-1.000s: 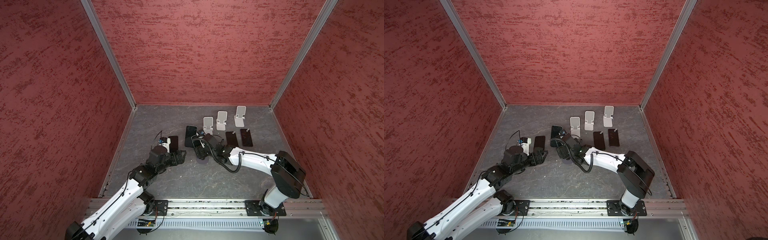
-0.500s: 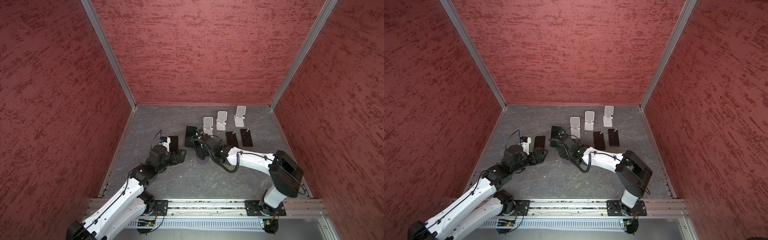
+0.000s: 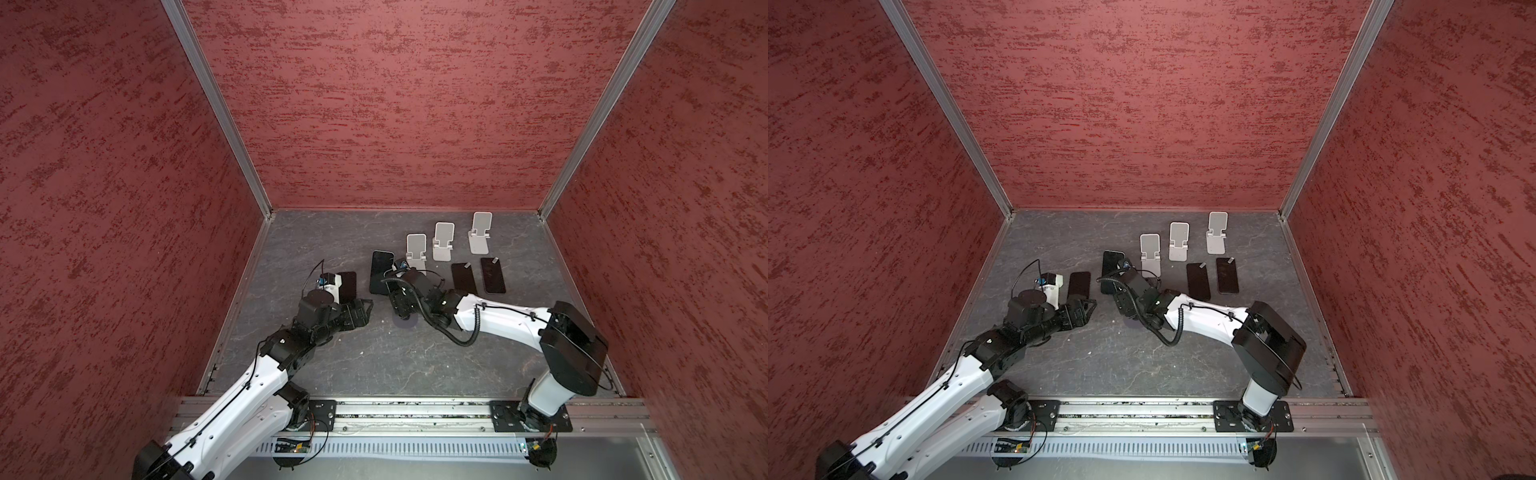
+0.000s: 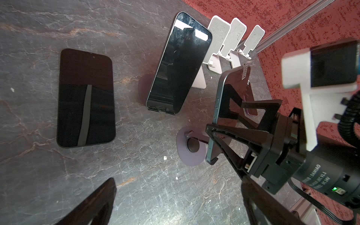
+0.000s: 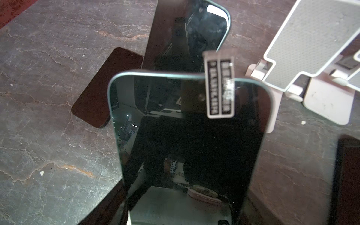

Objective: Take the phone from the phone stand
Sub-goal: 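Close the right gripper on the top edge of the standing phone, then lift the phone up out of the purple stand with the right gripper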

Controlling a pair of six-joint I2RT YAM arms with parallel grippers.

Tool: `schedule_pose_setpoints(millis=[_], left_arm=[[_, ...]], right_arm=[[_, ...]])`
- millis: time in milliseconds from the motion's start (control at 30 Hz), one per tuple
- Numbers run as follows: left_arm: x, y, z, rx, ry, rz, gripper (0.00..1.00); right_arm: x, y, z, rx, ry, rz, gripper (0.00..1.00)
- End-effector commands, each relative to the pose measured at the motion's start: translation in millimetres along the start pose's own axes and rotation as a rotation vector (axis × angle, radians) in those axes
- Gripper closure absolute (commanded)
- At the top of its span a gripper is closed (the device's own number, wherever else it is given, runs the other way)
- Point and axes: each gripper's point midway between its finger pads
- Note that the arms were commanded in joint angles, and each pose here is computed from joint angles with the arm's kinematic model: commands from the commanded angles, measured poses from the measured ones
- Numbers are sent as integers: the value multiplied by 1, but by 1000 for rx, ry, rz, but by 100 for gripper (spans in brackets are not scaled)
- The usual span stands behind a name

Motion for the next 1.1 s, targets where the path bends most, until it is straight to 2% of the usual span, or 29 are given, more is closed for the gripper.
schedule_pose_setpoints(millis=[0,300,633,1067], left_arm=[[-2,0,-1,-2,10,14,0],[-3,3,0,8,19,17,1],[-22,4,-11,12,68,33,0],[-38,25,-1,57,96,66,1]], right_arm=[[-4,-22,-37,-113,19,10,34],[-6,-35,-52,-153,-8,8,34],[-3,-41,-63,-179,-3,-17,34],[-22,-53,-66,-191,12,13,34]])
Point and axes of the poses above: each gripper's point midway between its finger pads, its own y axis out along the fingers, its own x axis along the line the jaws close on, z = x × y, and after that the axes turned 13 degrees about -y, right-handed
